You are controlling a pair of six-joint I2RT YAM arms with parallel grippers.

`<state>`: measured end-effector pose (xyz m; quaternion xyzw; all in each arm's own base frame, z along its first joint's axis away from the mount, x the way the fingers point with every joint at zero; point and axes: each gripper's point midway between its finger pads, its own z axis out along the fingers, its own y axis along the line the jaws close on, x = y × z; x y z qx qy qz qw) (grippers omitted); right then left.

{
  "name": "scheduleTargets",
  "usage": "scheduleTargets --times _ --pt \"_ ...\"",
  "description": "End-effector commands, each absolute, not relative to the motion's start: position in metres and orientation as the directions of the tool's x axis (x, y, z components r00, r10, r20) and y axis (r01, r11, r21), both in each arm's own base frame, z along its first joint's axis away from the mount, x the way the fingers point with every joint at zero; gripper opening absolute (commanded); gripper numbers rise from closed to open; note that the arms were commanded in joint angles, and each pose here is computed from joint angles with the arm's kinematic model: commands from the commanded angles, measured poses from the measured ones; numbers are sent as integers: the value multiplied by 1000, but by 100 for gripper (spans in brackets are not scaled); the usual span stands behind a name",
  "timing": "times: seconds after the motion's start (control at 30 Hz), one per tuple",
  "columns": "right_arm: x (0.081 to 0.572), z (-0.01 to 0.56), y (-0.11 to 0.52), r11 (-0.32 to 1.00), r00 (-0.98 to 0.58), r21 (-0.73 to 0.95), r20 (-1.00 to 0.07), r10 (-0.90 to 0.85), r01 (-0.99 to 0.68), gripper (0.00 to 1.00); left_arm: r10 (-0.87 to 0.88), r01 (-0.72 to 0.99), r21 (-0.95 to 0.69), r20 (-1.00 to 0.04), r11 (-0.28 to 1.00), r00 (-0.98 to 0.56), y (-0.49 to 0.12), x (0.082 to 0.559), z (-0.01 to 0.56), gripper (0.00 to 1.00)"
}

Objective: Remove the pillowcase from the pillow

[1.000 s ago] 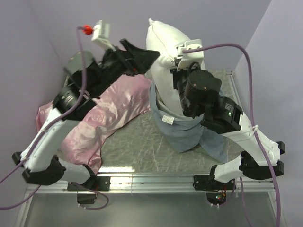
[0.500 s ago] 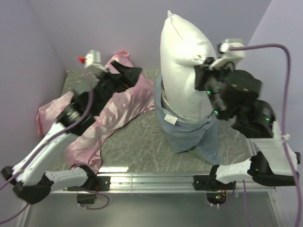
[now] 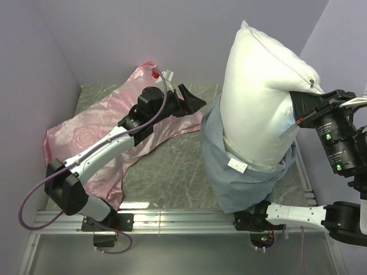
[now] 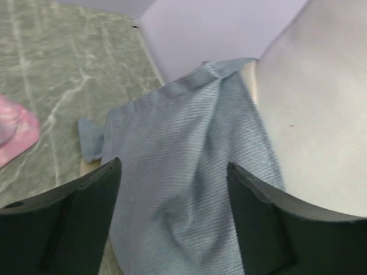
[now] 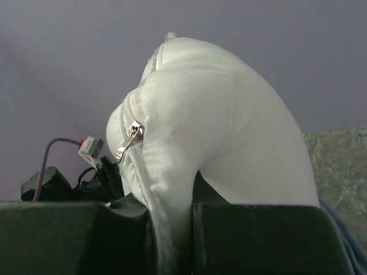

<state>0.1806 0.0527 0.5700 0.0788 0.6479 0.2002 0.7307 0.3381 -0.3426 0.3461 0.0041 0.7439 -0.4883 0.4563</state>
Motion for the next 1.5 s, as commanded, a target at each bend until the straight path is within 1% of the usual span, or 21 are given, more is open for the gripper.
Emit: scheduleTargets --times 0.0,0.07,0.1,0.23,0.3,0.4,0.5,0.57,0.6,0.63,0.73,0.8,0.93,1.13,1.17,1.2,1.27,1.33,1.4,1.43,1.47 --pt "182 597 61 844 122 485 -846 519 -229 0 -423 548 -729 -685 411 -593 -372 330 360 77" --pt "181 604 58 843 132 485 -843 522 -233 0 -407 538 -748 -663 388 -629 -384 326 343 67" --pt "181 606 56 842 135 488 -841 524 -231 0 -377 541 -754 -655 372 -655 -394 323 329 64" --pt "180 607 53 845 138 485 -843 520 -223 0 -364 580 -759 -651 295 -666 -408 305 314 84" --pt "181 603 52 848 135 485 -845 518 -216 0 -368 574 -767 -642 288 -673 -407 301 312 85" --pt "181 597 52 847 131 488 -844 519 -213 0 -368 543 -778 -628 317 -685 -402 301 303 84" --pt "178 598 47 842 142 495 -837 528 -213 0 -361 514 -785 -617 347 -699 -400 302 288 77" --pt "178 601 45 841 149 496 -835 531 -215 0 -345 488 -793 -602 365 -720 -401 302 271 61" --pt "177 604 42 839 153 499 -832 533 -217 0 -344 492 -795 -600 354 -722 -403 301 268 49" --pt "177 604 43 840 153 497 -833 532 -216 0 -339 480 -803 -588 353 -734 -405 299 260 31" --pt "176 607 38 839 163 502 -828 536 -208 0 -307 457 -809 -571 370 -761 -415 297 241 1" --pt "175 607 35 841 169 502 -828 535 -204 0 -298 426 -800 -566 422 -769 -419 300 222 0" --pt "171 609 22 834 189 519 -814 549 -190 0 -298 274 -772 -509 574 -808 -408 308 167 0" --pt "165 626 4 814 227 550 -782 581 -188 0 -244 193 -702 -471 685 -848 -410 304 97 1" --pt "165 628 3 817 234 548 -783 577 -182 0 -220 173 -678 -453 715 -864 -410 301 75 1" --pt "167 626 0 834 244 530 -798 551 -153 0 -201 177 -665 -450 725 -870 -413 296 66 1" --pt "168 629 -5 839 269 530 -796 542 -125 0 -178 165 -637 -439 753 -881 -414 291 44 0" --pt "170 630 -8 849 282 519 -803 525 -101 0 -167 178 -637 -443 750 -881 -416 286 41 0" --pt "171 628 -10 859 286 506 -814 506 -82 0 -181 189 -637 -468 747 -865 -414 288 55 0" --pt "171 628 -13 853 293 518 -807 513 -63 0 -165 202 -618 -484 760 -860 -411 289 63 1" --pt "173 627 -12 859 294 509 -815 500 -50 0 -183 225 -620 -524 752 -832 -410 294 90 0"
